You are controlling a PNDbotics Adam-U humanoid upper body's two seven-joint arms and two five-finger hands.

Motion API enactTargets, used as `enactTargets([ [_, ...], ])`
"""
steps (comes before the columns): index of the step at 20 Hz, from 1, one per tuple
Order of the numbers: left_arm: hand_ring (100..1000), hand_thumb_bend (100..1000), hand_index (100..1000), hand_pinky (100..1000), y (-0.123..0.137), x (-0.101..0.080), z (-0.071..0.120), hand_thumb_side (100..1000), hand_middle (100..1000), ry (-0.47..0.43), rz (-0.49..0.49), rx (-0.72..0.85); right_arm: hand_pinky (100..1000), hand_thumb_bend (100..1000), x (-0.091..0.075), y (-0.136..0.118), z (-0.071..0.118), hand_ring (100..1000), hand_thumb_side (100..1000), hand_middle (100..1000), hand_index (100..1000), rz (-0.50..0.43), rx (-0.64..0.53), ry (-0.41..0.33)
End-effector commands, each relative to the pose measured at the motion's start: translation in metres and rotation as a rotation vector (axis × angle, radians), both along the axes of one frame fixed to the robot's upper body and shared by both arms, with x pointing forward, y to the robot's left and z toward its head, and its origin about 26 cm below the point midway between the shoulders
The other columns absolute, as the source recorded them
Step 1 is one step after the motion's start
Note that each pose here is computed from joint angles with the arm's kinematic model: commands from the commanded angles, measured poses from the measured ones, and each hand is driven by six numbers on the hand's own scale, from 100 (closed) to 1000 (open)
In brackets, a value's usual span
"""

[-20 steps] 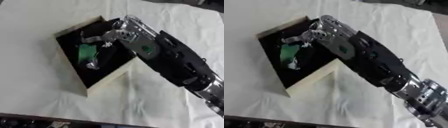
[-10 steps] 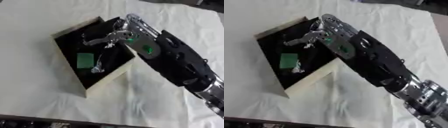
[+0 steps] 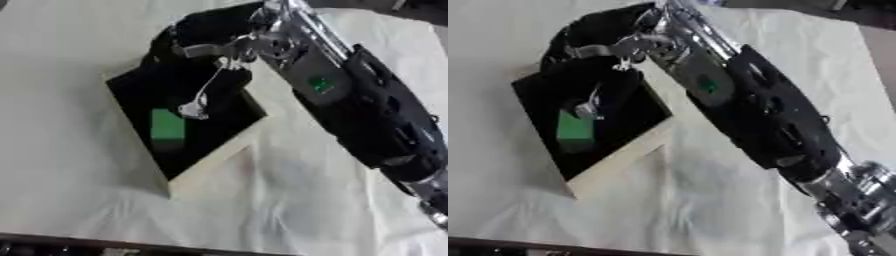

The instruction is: Pick up objects on the table and place them in the box.

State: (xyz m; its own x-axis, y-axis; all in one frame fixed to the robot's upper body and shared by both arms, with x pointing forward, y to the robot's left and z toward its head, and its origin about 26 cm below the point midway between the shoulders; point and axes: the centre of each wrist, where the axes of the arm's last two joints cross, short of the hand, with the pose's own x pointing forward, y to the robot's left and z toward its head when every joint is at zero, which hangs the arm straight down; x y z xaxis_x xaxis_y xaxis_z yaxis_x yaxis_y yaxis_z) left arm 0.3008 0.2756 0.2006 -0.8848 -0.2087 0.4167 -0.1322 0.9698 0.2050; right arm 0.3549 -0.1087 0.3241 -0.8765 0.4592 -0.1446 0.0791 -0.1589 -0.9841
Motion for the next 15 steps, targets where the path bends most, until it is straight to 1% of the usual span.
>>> enactTargets([
  [1, 672, 115, 766, 583, 0.001, -0.003, 0.006, 607, 668, -0.025, 0.005, 0.002, 774, 100, -0.018, -0.020, 0.028, 859, 552, 788, 925, 0.012, 0.139, -0.073],
  [2, 672, 115, 766, 583, 0.001, -0.003, 0.006, 608, 668, -0.024, 0.005, 0.001, 765, 100, -0.023, -0.024, 0.031, 844, 533, 768, 923, 0.020, 0.177, -0.081],
  [4, 672, 115, 766, 583, 0.001, -0.003, 0.006, 609, 668, -0.024, 0.008, -0.001, 756, 100, -0.033, -0.033, 0.039, 830, 523, 749, 924, 0.030, 0.262, -0.098],
  [6, 672, 114, 766, 583, 0.002, -0.003, 0.006, 609, 668, -0.025, 0.011, -0.002, 746, 100, -0.042, -0.044, 0.046, 814, 482, 726, 916, 0.033, 0.341, -0.117],
  [10, 671, 113, 766, 582, 0.003, -0.003, 0.005, 610, 668, -0.025, 0.021, -0.007, 717, 100, -0.059, -0.070, 0.051, 777, 435, 648, 877, 0.018, 0.500, -0.137],
  [11, 671, 112, 766, 582, 0.003, -0.003, 0.005, 611, 668, -0.026, 0.023, -0.008, 709, 100, -0.060, -0.077, 0.052, 766, 427, 632, 867, 0.004, 0.540, -0.136],
  [12, 671, 112, 766, 582, 0.003, -0.004, 0.005, 611, 668, -0.026, 0.025, -0.008, 701, 100, -0.061, -0.086, 0.052, 751, 434, 617, 858, -0.013, 0.577, -0.135],
  [14, 671, 111, 766, 582, 0.004, -0.004, 0.005, 612, 667, -0.026, 0.032, -0.010, 701, 100, -0.060, -0.104, 0.051, 724, 486, 601, 836, -0.046, 0.639, -0.137],
  [15, 671, 111, 766, 582, 0.005, -0.004, 0.005, 612, 667, -0.027, 0.036, -0.011, 701, 100, -0.060, -0.112, 0.050, 724, 486, 601, 836, -0.059, 0.667, -0.141],
])
